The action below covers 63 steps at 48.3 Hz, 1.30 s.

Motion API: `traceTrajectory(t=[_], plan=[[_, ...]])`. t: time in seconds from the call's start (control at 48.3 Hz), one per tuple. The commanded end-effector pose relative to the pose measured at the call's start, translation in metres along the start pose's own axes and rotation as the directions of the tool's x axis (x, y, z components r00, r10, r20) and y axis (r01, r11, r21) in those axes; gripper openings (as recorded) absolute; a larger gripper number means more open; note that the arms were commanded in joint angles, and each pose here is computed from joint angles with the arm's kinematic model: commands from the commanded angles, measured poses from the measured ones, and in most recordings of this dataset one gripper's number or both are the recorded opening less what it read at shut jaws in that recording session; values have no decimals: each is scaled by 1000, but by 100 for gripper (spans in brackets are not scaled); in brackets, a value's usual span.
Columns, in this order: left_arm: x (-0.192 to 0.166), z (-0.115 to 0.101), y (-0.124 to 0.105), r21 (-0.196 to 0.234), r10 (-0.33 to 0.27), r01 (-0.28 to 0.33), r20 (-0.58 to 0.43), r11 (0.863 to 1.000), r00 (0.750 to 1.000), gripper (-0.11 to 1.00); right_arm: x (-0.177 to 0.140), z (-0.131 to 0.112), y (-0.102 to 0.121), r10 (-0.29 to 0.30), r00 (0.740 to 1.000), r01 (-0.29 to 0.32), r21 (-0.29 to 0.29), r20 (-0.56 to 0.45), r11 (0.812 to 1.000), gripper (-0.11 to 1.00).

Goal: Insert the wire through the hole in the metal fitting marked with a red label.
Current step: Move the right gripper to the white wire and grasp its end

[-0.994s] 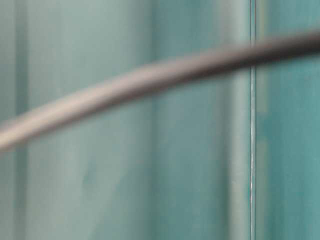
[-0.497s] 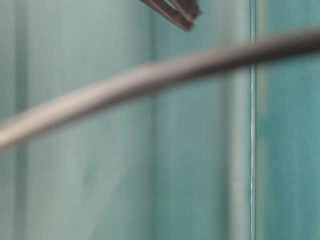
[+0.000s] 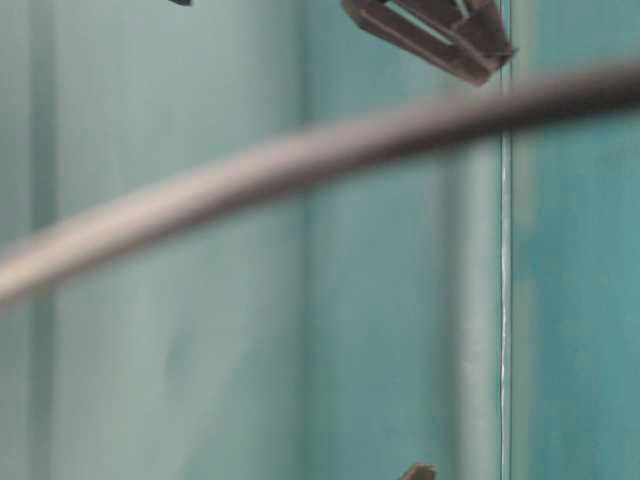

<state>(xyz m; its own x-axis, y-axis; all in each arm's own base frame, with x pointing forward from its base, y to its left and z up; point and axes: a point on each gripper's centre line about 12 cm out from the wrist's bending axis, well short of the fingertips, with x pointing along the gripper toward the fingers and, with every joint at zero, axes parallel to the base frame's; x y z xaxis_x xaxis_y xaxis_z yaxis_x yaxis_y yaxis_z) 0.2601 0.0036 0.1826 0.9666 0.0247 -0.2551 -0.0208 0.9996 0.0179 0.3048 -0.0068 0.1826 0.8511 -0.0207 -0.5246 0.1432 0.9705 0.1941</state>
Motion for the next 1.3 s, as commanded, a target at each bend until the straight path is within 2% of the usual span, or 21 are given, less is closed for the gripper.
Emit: traceTrajectory(t=[0.0,0.725,1.077,1.284], plan=[[2,5,1,3,2,-2,20,1000,1000,83,2,10,3,8,1000,-8,7,30,1000,64],[-2,-5,1,1,2,-2,-8,1000,1000,83,30,-7,24,66,998,-66,-28,4,997,64],[-3,-8,1,1,2,-2,-14,1000,1000,83,47,-20,25,50,996,-50,6,-79,999,64],[-4,-10,1,1,2,-2,-20,1000,1000,83,51,-28,28,55,993,-55,3,-106,998,64]])
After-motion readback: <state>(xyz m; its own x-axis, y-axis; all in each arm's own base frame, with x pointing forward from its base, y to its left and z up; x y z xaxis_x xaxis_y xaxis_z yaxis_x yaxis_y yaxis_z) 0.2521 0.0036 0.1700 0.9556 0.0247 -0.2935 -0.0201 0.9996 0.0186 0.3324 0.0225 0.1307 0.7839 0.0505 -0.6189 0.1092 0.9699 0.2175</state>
